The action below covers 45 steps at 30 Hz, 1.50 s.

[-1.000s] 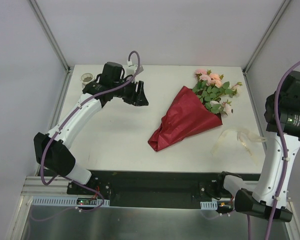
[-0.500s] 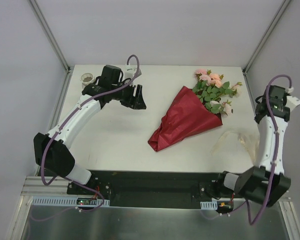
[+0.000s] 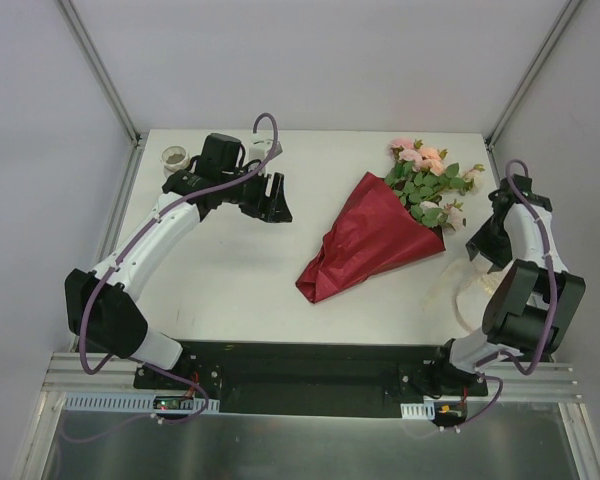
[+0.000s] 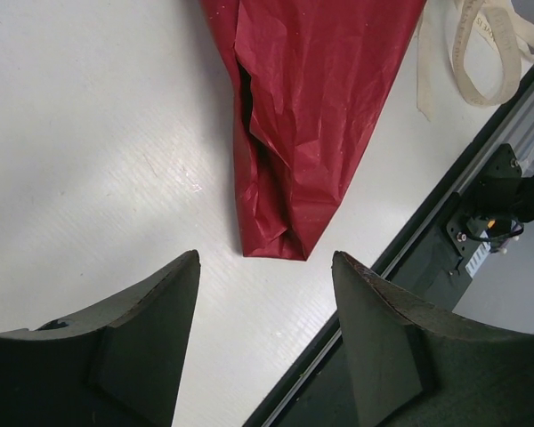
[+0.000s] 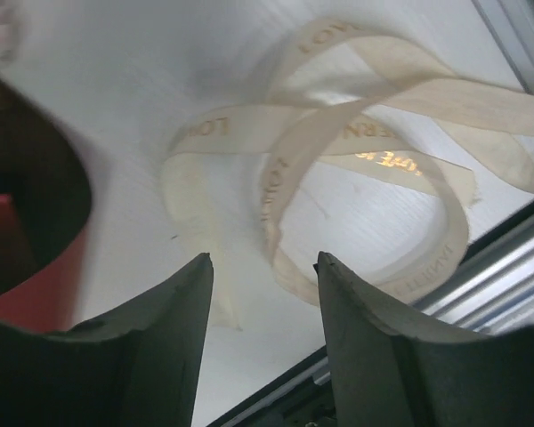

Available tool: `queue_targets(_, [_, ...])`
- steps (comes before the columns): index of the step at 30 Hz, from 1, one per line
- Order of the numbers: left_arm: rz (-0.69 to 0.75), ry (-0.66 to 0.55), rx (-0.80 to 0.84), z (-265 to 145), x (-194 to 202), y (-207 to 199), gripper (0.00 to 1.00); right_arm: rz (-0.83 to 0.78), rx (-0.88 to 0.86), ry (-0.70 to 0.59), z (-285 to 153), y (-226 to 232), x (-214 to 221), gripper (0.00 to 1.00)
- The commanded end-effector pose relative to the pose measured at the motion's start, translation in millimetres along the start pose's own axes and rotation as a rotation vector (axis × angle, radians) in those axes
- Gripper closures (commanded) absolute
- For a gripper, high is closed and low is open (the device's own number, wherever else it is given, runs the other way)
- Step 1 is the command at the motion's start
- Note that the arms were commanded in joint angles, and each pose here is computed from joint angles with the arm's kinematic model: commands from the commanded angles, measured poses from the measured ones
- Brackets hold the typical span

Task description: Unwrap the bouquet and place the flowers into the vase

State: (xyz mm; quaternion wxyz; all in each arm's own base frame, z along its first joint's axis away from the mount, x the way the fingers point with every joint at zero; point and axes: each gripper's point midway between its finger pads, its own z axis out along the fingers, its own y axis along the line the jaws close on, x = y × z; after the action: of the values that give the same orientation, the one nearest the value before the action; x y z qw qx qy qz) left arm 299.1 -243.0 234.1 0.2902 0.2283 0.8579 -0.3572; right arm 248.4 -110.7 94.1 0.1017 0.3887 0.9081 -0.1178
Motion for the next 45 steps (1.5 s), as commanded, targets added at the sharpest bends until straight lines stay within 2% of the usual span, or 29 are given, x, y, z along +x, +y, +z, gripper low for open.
queue_targets(1, [-0.011, 0.000, 0.040, -1, -2, -6, 0.39, -0.092, -0.174, -0.018, -29, 52, 1, 0.46])
queue_targets(4, [-0.030, 0.002, 0.045, 1, -4, -6, 0.39, -0.128, -0.297, 0.031, -21, 92, 25, 0.50])
queue_targets(5, [-0.035, 0.003, 0.051, 1, -5, -7, 0.39, -0.134, -0.281, 0.071, -8, 95, 36, 0.52])
queue_targets(6, [-0.042, 0.005, 0.051, 3, -5, -7, 0.39, -0.123, -0.359, 0.113, -8, 113, 45, 0.58])
queue_targets(8, [-0.060, 0.007, 0.056, 3, -5, -8, 0.39, -0.114, -0.376, 0.170, 5, 120, 56, 0.68])
queue_targets(9, [-0.067, 0.011, 0.054, 3, -3, -8, 0.39, -0.112, -0.372, 0.179, 10, 121, 59, 0.77])
queue_targets(13, [-0.100, 0.020, 0.045, 3, 4, -7, 0.39, -0.144, -0.338, 0.198, 24, 117, 63, 0.88])
queue_targets(20, [-0.138, 0.030, 0.039, 2, 11, -7, 0.39, -0.158, -0.237, 0.243, 49, 105, 71, 0.89])
queue_targets(31, [-0.168, 0.036, 0.025, 6, 11, -4, 0.39, -0.058, -0.040, 0.263, 61, 21, 76, 0.90])
queue_targets(34, [-0.187, 0.055, 0.029, 10, 15, -2, 0.39, -0.079, -0.069, 0.210, 45, 17, 66, 0.88])
queue_targets(40, [-0.232, 0.132, 0.090, 33, 24, -7, 0.39, -0.143, -0.322, 0.041, -21, 61, 44, 0.75])
queue_targets(41, [-0.232, 0.136, 0.100, 36, 21, -8, 0.38, -0.172, -0.354, 0.016, -31, 68, 43, 0.70])
queue_targets(45, [-0.277, 0.203, 0.123, 66, 24, -5, 0.38, -0.311, -0.486, -0.067, -79, 103, 52, 0.65])
